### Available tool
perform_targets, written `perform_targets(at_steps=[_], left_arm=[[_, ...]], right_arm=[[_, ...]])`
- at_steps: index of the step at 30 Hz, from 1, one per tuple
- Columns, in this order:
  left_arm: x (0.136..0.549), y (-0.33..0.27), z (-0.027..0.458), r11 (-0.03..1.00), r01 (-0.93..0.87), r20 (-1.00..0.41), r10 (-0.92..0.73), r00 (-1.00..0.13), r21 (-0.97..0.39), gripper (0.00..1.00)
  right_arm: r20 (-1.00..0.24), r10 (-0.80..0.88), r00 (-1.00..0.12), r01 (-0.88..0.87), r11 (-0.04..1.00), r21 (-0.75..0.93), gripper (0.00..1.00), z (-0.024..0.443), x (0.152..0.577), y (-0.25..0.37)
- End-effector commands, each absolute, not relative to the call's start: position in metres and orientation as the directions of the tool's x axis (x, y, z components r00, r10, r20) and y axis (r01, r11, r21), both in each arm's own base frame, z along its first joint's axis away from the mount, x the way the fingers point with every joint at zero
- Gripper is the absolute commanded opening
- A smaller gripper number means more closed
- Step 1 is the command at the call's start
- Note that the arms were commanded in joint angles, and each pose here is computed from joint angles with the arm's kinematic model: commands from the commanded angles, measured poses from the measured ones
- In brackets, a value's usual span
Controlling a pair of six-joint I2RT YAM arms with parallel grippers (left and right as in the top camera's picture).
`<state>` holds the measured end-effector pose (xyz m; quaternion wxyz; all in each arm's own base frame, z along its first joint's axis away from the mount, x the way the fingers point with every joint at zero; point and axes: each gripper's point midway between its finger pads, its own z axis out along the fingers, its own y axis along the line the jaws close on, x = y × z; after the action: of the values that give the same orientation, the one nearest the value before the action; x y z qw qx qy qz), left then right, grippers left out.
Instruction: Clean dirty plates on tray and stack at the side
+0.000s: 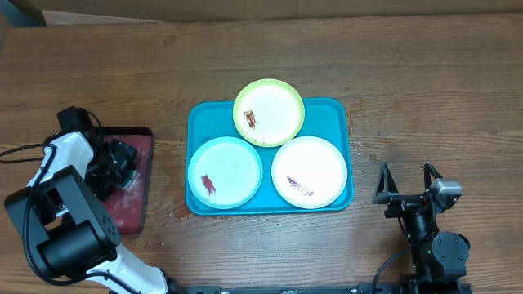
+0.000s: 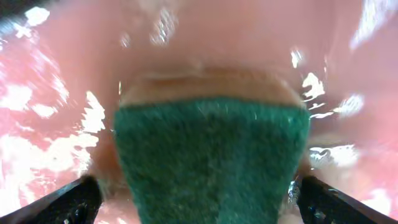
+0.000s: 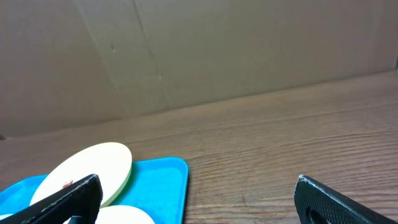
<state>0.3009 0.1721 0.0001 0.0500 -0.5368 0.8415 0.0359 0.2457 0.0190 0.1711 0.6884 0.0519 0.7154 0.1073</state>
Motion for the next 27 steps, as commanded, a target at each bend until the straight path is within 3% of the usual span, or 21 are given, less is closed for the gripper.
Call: perform_targets(at_steps=[1,3,4,7,10,14,17,18,20,21,27], left_arm=[[0.280,0.184,-0.015,0.407,-0.904,-0.142,-0.895,-0.424,0.131,1.00],[0.280,0.184,-0.015,0.407,-0.904,-0.141,-0.895,-0.423,0.129,1.00],[0.280,0.183,-0.015,0.408,-0.904,-0.139,-0.895,-0.423,0.126,0.95],[0.280,0.182,-0.016,0.409,-0.904,-0.134,-0.896,-0.423,0.124,0.60],[0.282,0.175,-0.017,0.414,-0.905,-0.102,-0.900,-0.423,0.096,0.45],[0.287,0.165,-0.018,0.420,-0.907,-0.063,-0.904,-0.422,0.045,0.44],[0.288,0.162,-0.018,0.421,-0.907,-0.053,-0.905,-0.422,0.031,0.63],[0.288,0.163,-0.018,0.421,-0.907,-0.053,-0.905,-0.422,0.032,0.61],[0.288,0.163,-0.018,0.421,-0.906,-0.054,-0.905,-0.422,0.033,0.33],[0.288,0.163,-0.018,0.421,-0.906,-0.053,-0.905,-0.422,0.033,0.04],[0.287,0.163,-0.016,0.418,-0.908,-0.047,-0.906,-0.420,0.033,0.04]], right_arm=[[-0.975,0.218,-0.041,-0.069,0.973,0.221,1.00,0.169,0.246,0.018],[-0.975,0.218,-0.040,-0.069,0.973,0.221,1.00,0.170,0.246,0.018],[-0.975,0.218,-0.041,-0.069,0.973,0.220,1.00,0.169,0.246,0.018],[-0.975,0.218,-0.041,-0.069,0.973,0.221,1.00,0.169,0.246,0.018],[-0.975,0.218,-0.040,-0.069,0.973,0.221,1.00,0.170,0.246,0.018],[-0.975,0.218,-0.041,-0.069,0.973,0.221,1.00,0.169,0.246,0.018],[-0.975,0.218,-0.041,-0.069,0.973,0.221,1.00,0.169,0.246,0.018],[-0.975,0.218,-0.041,-0.069,0.973,0.221,1.00,0.169,0.246,0.018],[-0.975,0.218,-0.041,-0.069,0.973,0.220,1.00,0.169,0.246,0.018],[-0.975,0.218,-0.041,-0.069,0.973,0.220,1.00,0.169,0.246,0.018],[-0.975,0.218,-0.041,-0.069,0.973,0.221,1.00,0.169,0.246,0.018]])
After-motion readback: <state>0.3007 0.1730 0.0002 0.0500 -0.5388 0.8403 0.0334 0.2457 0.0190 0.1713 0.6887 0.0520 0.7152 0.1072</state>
